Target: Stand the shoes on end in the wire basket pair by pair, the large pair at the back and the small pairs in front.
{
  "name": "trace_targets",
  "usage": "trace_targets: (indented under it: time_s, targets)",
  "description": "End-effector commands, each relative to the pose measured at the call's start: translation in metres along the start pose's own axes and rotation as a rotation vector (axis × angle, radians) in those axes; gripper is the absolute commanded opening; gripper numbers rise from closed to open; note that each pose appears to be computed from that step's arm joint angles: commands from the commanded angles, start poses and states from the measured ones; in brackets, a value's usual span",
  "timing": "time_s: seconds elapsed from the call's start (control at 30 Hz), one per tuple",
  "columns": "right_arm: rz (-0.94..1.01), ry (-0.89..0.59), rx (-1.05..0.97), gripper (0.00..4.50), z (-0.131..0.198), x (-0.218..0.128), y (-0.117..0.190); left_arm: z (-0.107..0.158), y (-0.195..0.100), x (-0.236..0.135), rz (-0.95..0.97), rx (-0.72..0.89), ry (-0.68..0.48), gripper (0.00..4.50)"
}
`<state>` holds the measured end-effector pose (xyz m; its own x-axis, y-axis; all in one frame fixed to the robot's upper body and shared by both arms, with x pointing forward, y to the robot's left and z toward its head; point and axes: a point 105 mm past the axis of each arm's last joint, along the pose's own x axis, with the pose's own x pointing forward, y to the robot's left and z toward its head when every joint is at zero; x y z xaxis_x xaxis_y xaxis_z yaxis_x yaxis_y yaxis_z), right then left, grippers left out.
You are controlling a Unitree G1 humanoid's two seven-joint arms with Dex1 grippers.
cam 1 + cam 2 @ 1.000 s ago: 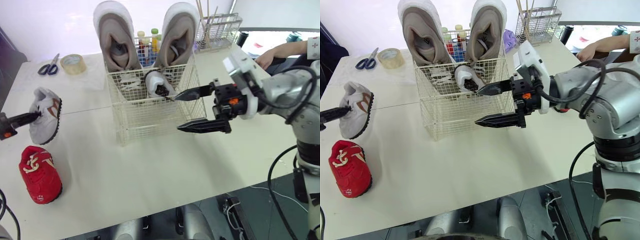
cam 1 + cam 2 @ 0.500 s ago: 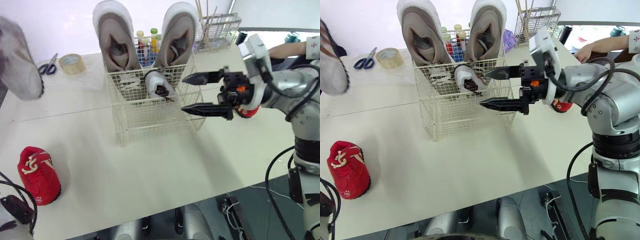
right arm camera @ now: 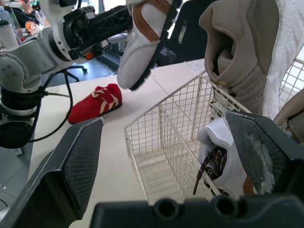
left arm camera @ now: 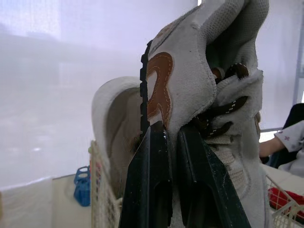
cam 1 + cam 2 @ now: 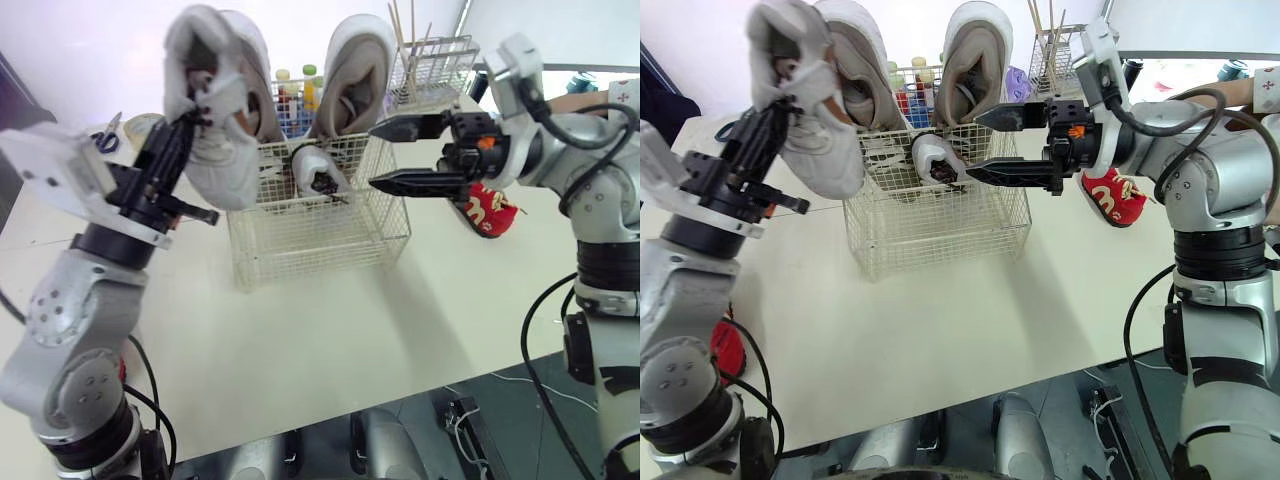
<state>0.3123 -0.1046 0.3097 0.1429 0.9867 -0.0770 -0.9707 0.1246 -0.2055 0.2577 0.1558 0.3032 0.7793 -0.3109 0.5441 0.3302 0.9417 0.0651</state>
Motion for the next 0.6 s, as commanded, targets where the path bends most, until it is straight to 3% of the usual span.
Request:
trace_targets:
  time_s: [0.03,0.4,0.6]
  targets:
    - [-0.003,-0.022,-0.064,4.50,0.017,-0.002,0.000,0.002,-0.009,0.004,-0.010,0.084,-0.090,0.06]
    - [-0.034,0.007,-0.058,4.50,0.022,-0.010,0.001,-0.034,-0.016,0.026,-0.039,0.166,-0.201,0.06]
    - [-0.057,0.020,-0.043,4.50,0.021,-0.015,0.005,-0.040,-0.016,0.036,-0.037,0.207,-0.245,0.06]
